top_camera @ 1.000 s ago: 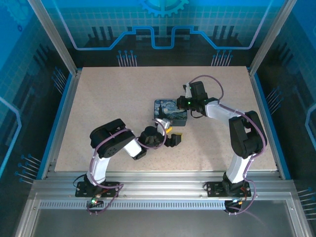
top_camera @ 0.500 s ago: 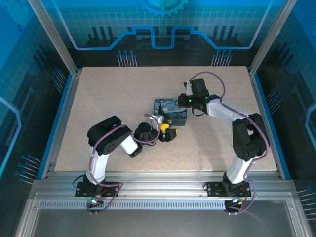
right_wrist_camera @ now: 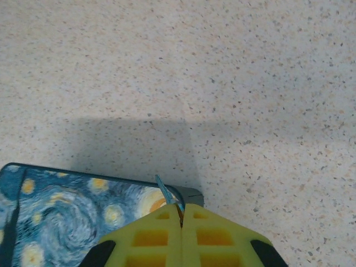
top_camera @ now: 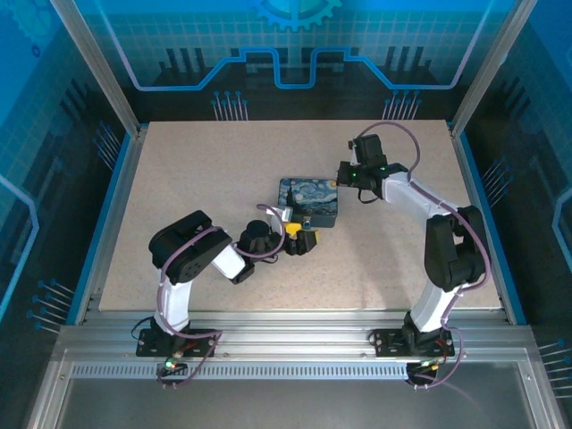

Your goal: Unlock the padlock with the key

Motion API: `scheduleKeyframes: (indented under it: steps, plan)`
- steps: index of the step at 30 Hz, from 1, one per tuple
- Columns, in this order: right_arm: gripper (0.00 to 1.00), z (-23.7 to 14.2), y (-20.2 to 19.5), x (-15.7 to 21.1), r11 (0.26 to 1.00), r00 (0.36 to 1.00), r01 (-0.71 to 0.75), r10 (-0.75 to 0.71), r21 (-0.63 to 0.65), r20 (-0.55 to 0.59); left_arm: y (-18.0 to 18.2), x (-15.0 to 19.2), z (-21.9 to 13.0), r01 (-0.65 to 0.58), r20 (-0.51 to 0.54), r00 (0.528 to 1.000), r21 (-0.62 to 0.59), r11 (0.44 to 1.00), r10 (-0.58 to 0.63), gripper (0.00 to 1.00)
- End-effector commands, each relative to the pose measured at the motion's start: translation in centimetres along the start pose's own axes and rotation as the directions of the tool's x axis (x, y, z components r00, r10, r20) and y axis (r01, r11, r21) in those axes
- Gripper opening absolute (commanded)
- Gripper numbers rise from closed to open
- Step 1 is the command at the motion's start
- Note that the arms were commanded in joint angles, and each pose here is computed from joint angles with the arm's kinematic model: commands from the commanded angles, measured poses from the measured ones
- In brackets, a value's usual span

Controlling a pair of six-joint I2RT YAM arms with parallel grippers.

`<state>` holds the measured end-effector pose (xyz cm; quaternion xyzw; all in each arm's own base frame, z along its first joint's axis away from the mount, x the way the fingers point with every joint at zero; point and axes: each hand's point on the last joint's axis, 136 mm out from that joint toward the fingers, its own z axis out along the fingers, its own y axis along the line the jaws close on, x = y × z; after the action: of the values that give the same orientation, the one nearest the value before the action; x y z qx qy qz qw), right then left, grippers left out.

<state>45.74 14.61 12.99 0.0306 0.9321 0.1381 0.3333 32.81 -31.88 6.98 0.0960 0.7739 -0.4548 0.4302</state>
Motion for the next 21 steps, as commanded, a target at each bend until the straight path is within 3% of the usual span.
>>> scheduleKeyframes:
  steps: [1, 12, 21]
  plan:
    - [0.0, 1.1, -0.7, -0.2, 0.999, 1.0, -0.019, 0.02, 0.037, -0.012, 0.3, -0.3, -0.4, -0.037, 0.004, 0.999, -0.033, 0.999, 0.037, 0.94]
    - [0.0, 4.3, -1.1, 1.2, 0.997, 0.996, -0.047, 0.051, 0.055, -0.075, 0.3, 1.1, 1.3, -0.192, -0.016, 0.981, -0.123, 0.974, 0.192, 0.99]
    - [0.0, 6.3, 1.5, 3.1, 0.998, 0.99, -0.046, 0.042, -0.031, -0.134, -0.1, 1.3, 2.9, -0.283, -0.008, 0.959, -0.131, 0.95, 0.284, 0.99]
